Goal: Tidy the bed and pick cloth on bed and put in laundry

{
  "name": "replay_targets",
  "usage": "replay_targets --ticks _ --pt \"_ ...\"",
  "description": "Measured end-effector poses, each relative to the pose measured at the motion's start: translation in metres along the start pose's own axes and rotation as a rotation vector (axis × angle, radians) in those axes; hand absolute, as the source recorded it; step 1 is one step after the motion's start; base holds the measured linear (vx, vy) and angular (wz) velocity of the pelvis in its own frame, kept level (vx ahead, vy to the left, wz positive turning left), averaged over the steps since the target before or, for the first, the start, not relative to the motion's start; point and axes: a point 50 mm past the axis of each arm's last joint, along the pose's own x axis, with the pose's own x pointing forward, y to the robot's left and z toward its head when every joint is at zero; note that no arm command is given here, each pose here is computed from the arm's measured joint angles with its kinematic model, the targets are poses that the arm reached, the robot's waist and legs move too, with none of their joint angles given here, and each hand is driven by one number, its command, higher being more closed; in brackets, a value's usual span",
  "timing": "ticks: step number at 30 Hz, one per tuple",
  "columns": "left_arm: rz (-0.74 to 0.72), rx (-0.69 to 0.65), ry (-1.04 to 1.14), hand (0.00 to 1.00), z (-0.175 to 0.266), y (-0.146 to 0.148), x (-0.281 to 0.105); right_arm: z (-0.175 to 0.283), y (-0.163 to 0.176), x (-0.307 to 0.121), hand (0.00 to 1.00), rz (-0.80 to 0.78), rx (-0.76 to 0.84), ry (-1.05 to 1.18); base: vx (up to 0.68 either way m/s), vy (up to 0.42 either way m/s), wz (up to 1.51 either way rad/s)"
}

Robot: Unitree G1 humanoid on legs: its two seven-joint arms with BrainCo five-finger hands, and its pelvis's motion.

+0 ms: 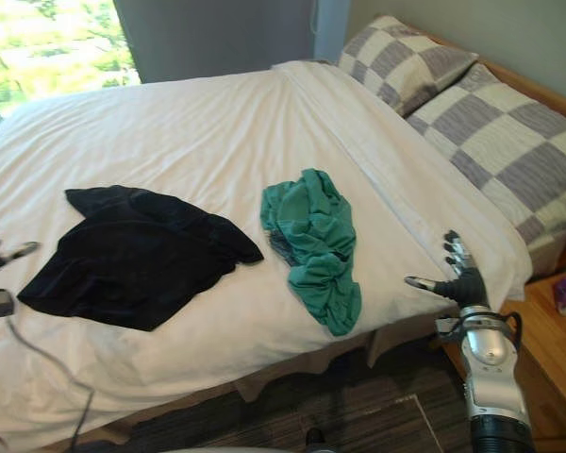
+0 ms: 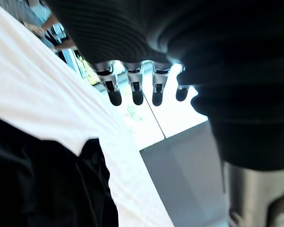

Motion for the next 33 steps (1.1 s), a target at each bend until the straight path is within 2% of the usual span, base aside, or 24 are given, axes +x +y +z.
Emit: replay_targets --ticks 4,8,11,20,22,24,25,29,33 --pt "-0.030 0.054 0.005 0.00 0.016 -0.026 0.019 0.026 0.020 0.014 0.00 0.069 -0.004 -0.087 -0.10 -0.051 -0.26" --pt "0.021 0.050 -0.105 0.00 0.076 -0.040 0.050 0.086 0.033 0.045 0.00 0.077 0.013 -0.286 -0.19 -0.054 -0.03" --pt "0.033 0.051 -0.152 0.00 0.108 -0.044 0.061 0.113 0.032 0.055 0.00 0.061 0.023 -0.366 -0.13 -0.069 0.01" --pt "0.155 0.235 -0.197 0.00 0.172 -0.043 0.079 0.168 0.020 0.044 0.00 0.038 0.041 -0.596 -0.07 -0.031 -0.06" --pt "0.169 0.294 -0.179 0.00 0.180 -0.048 0.080 0.180 0.020 0.039 0.00 0.037 0.045 -0.654 -0.07 -0.023 -0.06" --pt "0.232 0.408 -0.171 0.00 0.195 -0.046 0.079 0.193 0.021 0.030 0.00 0.042 0.047 -0.726 -0.05 -0.051 0.02" --pt "0.244 0.448 -0.165 1.00 0.199 -0.045 0.079 0.196 0.021 0.028 0.00 0.043 0.047 -0.741 -0.07 -0.084 0.04" --pt "0.209 0.738 -0.062 1.00 0.199 -0.043 0.075 0.211 0.023 0.015 0.00 0.047 0.057 -0.842 -0.08 -0.092 0.00" --pt "0.216 0.806 0.010 1.00 0.178 -0.040 0.074 0.218 0.026 0.012 0.00 0.053 0.043 -0.901 -0.04 -0.063 -0.17"
